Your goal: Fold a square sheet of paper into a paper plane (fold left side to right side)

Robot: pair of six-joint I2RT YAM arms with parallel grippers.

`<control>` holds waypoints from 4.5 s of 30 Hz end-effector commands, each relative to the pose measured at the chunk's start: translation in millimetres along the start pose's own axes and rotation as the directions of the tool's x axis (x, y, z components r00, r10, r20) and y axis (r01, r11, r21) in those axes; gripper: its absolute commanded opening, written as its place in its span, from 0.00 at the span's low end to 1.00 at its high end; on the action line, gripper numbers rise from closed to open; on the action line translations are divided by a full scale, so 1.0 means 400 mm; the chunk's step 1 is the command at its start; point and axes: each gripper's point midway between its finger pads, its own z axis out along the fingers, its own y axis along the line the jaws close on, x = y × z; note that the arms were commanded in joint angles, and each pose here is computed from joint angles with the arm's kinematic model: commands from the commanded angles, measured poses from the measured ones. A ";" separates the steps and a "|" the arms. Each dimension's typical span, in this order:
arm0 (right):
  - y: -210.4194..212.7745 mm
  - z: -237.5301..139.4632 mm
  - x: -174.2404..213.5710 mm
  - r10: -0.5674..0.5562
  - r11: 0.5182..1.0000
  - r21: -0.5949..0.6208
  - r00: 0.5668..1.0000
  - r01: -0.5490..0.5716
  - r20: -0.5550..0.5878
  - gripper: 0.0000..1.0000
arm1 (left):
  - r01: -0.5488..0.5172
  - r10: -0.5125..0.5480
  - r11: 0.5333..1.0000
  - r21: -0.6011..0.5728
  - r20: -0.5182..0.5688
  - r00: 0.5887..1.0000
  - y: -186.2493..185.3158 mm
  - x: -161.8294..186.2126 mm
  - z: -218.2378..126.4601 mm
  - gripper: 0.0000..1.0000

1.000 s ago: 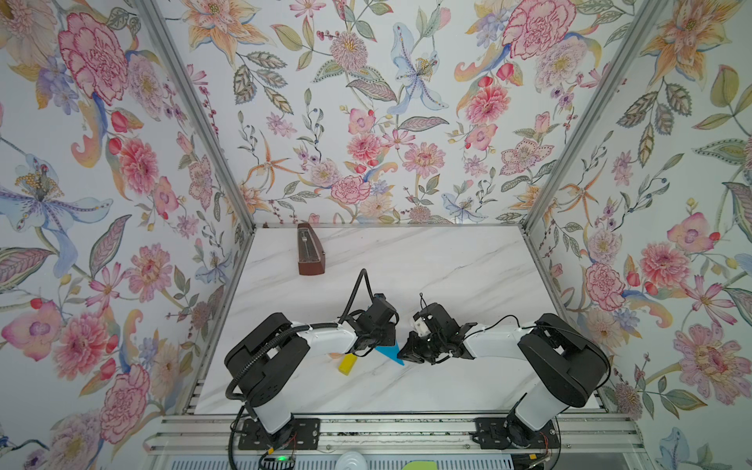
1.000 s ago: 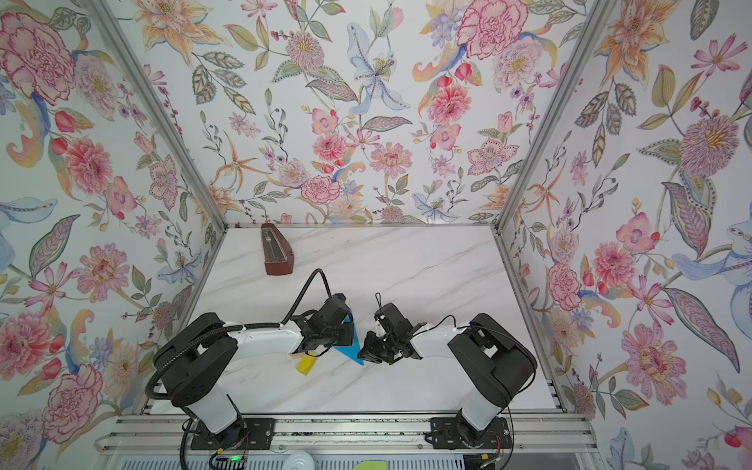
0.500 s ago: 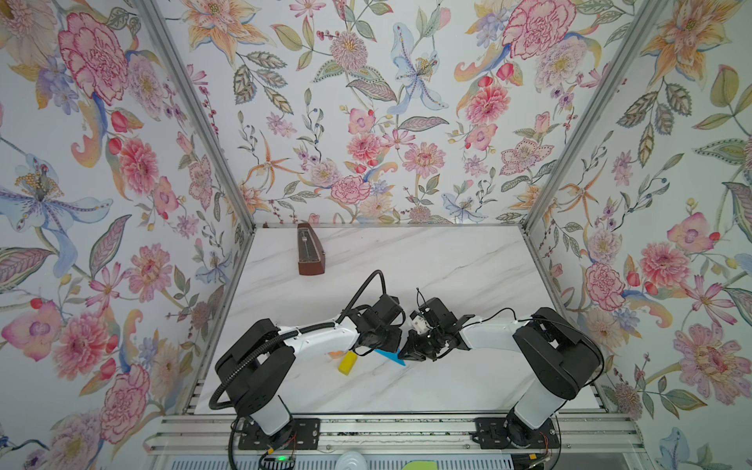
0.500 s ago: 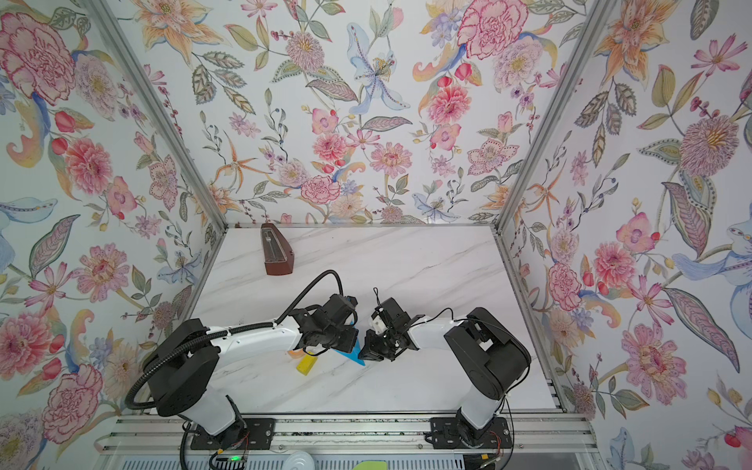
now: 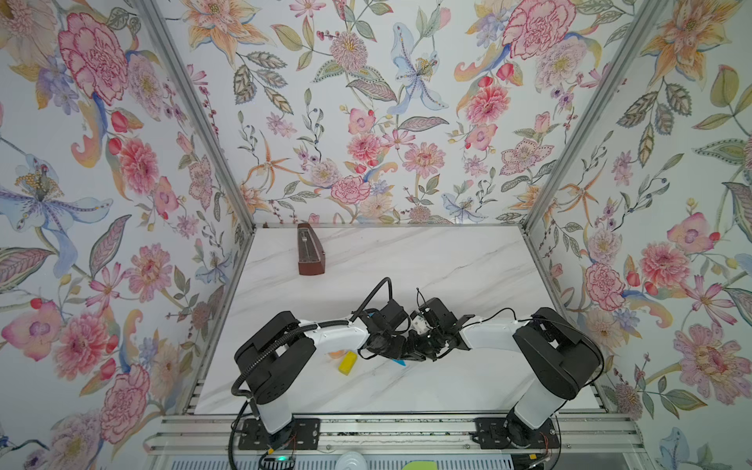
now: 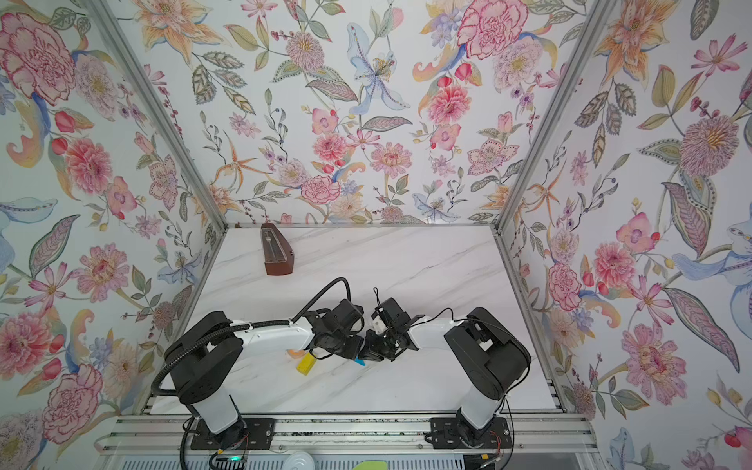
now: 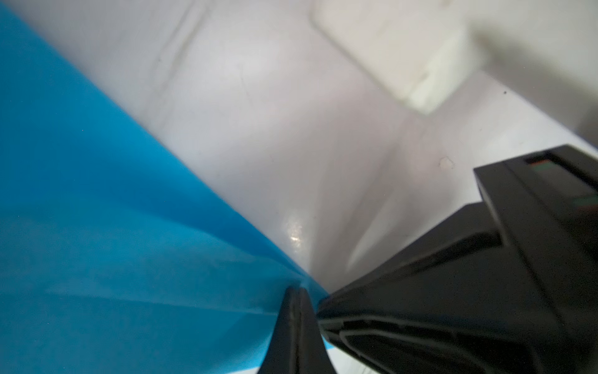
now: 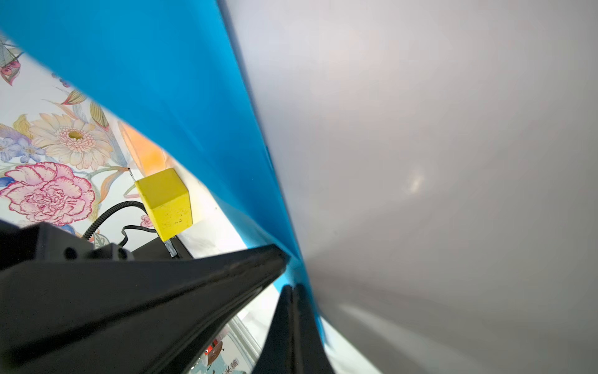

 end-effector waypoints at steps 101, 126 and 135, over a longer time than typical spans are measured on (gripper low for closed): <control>-0.136 -0.010 0.056 0.113 0.976 0.190 0.993 -0.105 -0.032 0.00 | 0.341 -0.385 0.850 -0.402 -0.030 0.923 0.565 0.076 -0.025 0.00; 0.049 -0.138 -0.055 0.005 1.000 -0.003 0.989 -0.005 0.149 0.26 | 0.278 -0.266 0.954 -0.116 0.106 0.958 0.257 -0.021 -0.113 0.00; -0.046 -0.138 -0.058 0.083 0.995 0.042 0.984 -0.091 0.155 0.27 | 0.220 -0.221 0.962 -0.161 0.014 0.975 0.261 0.009 -0.021 0.00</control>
